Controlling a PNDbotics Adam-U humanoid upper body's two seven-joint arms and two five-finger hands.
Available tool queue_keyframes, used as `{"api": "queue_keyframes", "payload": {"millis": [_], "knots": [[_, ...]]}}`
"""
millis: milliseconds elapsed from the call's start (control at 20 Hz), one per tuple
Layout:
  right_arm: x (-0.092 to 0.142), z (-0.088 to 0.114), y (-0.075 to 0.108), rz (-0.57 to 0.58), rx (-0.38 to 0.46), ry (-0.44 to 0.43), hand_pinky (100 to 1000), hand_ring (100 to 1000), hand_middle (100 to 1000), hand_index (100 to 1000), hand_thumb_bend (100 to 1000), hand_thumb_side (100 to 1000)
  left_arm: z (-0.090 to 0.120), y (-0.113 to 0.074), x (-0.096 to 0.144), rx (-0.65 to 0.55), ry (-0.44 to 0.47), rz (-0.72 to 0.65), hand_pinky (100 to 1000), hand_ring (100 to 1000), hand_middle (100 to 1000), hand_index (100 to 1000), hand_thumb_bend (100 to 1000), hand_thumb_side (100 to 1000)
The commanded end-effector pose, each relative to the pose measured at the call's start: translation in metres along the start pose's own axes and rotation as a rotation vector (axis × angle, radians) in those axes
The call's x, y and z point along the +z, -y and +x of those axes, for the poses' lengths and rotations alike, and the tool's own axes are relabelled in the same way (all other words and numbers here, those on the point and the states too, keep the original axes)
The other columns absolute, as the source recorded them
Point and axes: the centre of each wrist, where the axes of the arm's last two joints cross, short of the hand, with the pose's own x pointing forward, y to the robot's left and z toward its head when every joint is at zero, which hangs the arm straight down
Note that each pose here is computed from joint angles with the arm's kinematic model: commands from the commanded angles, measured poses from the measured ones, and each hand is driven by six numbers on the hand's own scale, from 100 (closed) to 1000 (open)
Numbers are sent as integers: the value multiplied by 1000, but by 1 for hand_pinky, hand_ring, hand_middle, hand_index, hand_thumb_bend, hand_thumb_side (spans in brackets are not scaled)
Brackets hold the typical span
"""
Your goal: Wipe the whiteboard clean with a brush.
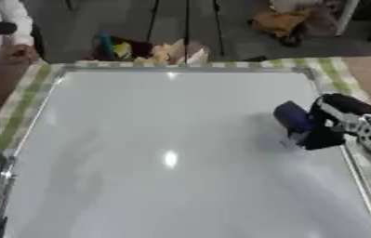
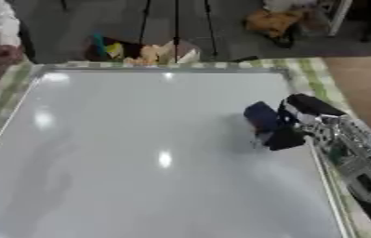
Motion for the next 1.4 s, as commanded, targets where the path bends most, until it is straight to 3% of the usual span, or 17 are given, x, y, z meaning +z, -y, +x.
{"api": "queue_keyframes", "payload": {"millis": [50, 800, 1400], "knots": [[-2, 2, 2, -5, 11, -6, 495, 657, 421, 126, 100, 391, 5, -1, -5, 2, 30, 1, 664, 796, 776, 739, 135, 1000], [-10, 7, -11, 12, 55, -8, 496, 664, 392, 150, 100, 400, 5, -1, -5, 2, 30, 1, 665, 795, 776, 739, 134, 1000], [-9, 12, -19, 38, 161, 22, 497, 666, 371, 212, 100, 444, 5, -1, -6, 2, 30, -1, 666, 796, 776, 738, 131, 1000]]}}
